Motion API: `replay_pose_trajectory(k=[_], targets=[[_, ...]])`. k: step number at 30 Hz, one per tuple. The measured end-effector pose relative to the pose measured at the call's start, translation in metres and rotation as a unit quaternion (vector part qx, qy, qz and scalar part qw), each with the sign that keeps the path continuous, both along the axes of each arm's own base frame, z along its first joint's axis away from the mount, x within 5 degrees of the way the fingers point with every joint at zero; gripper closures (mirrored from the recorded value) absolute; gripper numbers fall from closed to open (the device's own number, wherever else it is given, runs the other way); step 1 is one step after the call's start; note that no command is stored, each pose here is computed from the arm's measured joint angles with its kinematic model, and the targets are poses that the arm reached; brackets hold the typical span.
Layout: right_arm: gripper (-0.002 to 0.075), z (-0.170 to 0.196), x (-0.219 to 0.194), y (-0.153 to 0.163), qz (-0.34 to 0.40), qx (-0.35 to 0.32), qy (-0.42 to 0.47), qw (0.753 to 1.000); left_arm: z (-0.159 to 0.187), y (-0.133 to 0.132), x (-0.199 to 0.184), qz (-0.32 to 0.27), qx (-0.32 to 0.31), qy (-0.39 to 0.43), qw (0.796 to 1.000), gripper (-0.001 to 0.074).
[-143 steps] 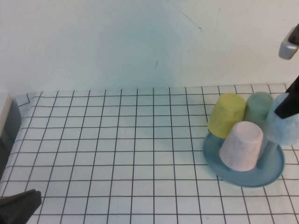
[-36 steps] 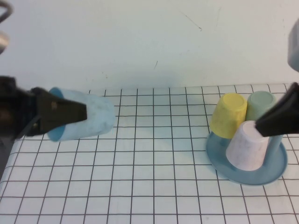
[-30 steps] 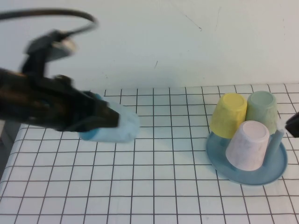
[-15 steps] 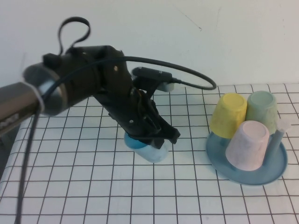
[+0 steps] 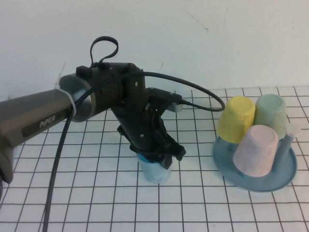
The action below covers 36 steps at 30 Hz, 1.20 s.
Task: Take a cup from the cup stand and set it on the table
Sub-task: Place the cup on the table
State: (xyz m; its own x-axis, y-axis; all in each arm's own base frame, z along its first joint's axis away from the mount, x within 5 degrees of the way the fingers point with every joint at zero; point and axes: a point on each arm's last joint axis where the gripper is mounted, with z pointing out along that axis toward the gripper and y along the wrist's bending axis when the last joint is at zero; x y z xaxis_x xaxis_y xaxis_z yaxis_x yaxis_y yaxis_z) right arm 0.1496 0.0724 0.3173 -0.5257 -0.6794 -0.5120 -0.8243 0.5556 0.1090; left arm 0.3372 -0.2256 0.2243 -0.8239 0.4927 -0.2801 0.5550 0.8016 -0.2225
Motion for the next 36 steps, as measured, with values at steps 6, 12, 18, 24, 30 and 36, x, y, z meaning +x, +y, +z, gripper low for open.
replay_pose_trajectory(k=[6,12,18,24,30,36], targets=[[0.0726,0.002,0.001,0.000,-0.008,0.004,-0.016,1.000,0.021,0.002,-0.003,-0.003,-0.017,-0.036,0.999,0.0244],[0.0726,0.005,0.000,-0.005,-0.013,-0.017,-0.049,0.999,0.074,0.015,-0.016,-0.006,-0.036,-0.118,0.992,0.0393],[0.0726,0.010,-0.008,-0.021,-0.057,-0.063,-0.133,0.987,0.139,0.037,-0.046,-0.004,-0.060,-0.207,0.977,0.0689],[0.0726,-0.008,-0.026,-0.036,-0.131,-0.072,-0.218,0.964,0.175,0.066,-0.089,0.014,-0.107,-0.307,0.946,0.0731],[0.0726,-0.050,-0.047,-0.044,-0.190,-0.040,-0.239,0.951,0.166,0.101,-0.139,0.023,-0.126,-0.402,0.907,0.0734],[0.0726,-0.069,-0.055,-0.046,-0.227,-0.021,-0.216,0.949,0.146,0.133,-0.187,0.012,-0.123,-0.467,0.876,0.0735]])
